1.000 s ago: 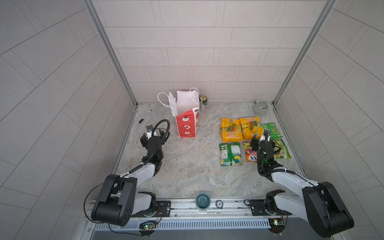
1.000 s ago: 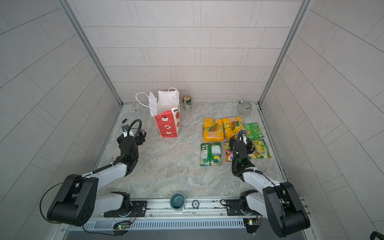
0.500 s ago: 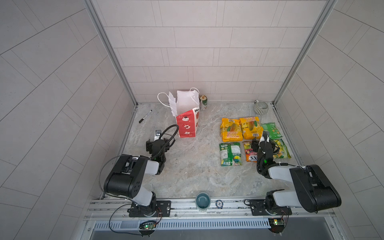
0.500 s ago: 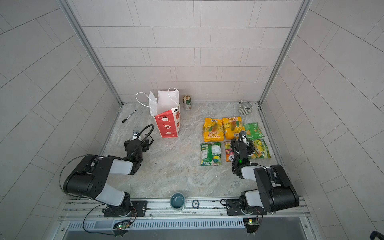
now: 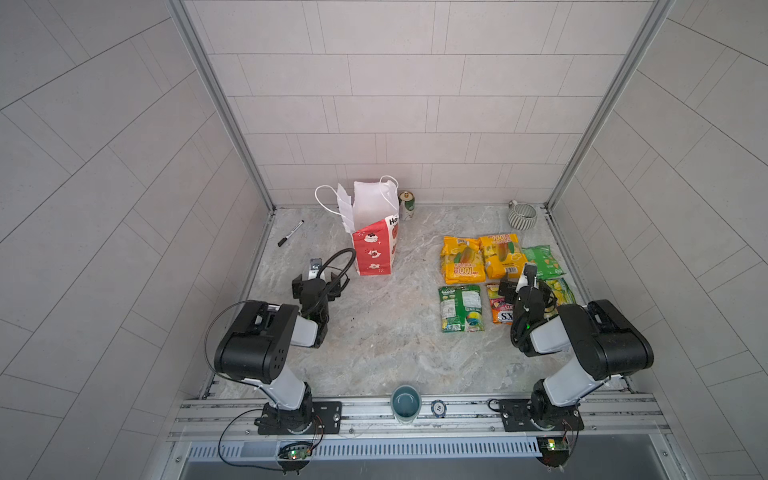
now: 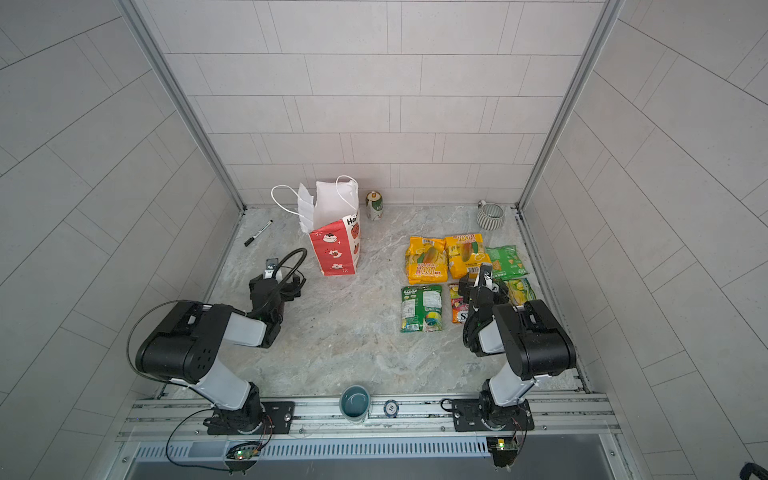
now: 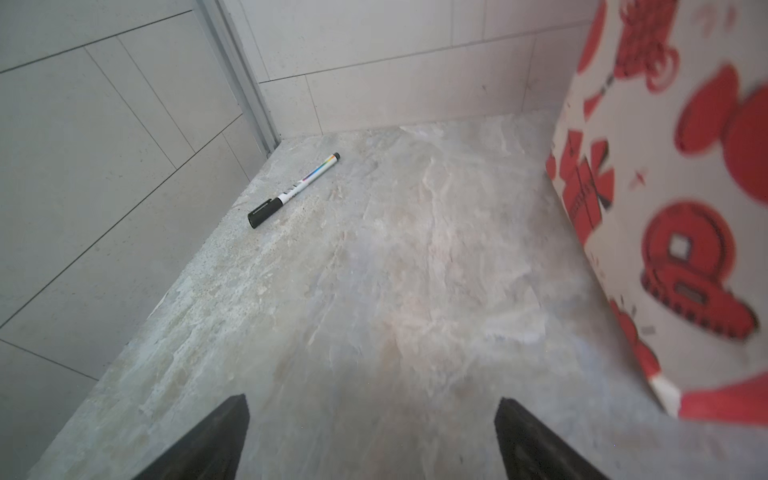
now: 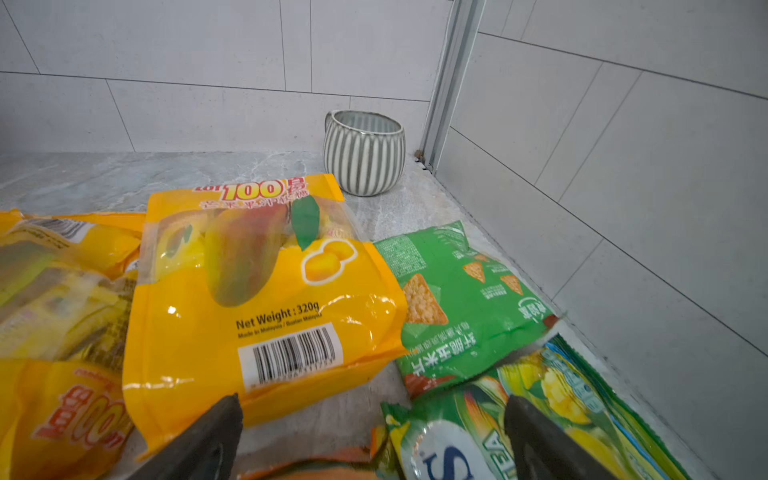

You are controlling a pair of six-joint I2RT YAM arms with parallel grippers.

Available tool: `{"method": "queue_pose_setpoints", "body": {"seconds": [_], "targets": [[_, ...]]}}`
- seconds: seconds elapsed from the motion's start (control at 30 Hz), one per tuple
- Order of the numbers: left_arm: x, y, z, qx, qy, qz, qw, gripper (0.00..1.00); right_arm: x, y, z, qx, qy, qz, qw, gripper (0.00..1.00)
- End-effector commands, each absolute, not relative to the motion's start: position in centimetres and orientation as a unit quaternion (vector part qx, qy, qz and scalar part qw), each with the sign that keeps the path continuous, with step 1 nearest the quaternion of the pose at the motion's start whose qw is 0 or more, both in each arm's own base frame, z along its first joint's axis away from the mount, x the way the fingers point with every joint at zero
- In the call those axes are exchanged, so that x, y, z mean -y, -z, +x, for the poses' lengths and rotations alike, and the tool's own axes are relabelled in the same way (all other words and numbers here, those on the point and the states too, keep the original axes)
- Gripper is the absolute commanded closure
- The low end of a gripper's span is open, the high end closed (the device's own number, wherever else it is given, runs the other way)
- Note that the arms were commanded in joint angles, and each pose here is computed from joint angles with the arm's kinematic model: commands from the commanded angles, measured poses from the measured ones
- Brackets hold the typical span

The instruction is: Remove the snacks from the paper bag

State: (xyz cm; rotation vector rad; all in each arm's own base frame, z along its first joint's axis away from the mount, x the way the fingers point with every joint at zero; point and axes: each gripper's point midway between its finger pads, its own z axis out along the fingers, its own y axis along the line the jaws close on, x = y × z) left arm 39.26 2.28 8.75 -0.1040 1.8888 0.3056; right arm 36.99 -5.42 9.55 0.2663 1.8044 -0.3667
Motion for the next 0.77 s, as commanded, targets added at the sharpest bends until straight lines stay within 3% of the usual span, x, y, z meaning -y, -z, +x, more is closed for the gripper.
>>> {"method": "queue_pose_setpoints", "body": {"seconds": [0.0,0.73], "targets": [[-2.77,-8.64,39.68,-0.818,-0.105,-0.063,0.562,0.0,4.51,-9.23,38.58,-0.807,0.143,0.083,0.567,0.0],[-2.72,-8.74,39.6,-0.816,-0.105,-0.063,0.565,0.0,3.91,-9.31,38.73,-0.803,0.142,0.066,0.575,0.01]]}}
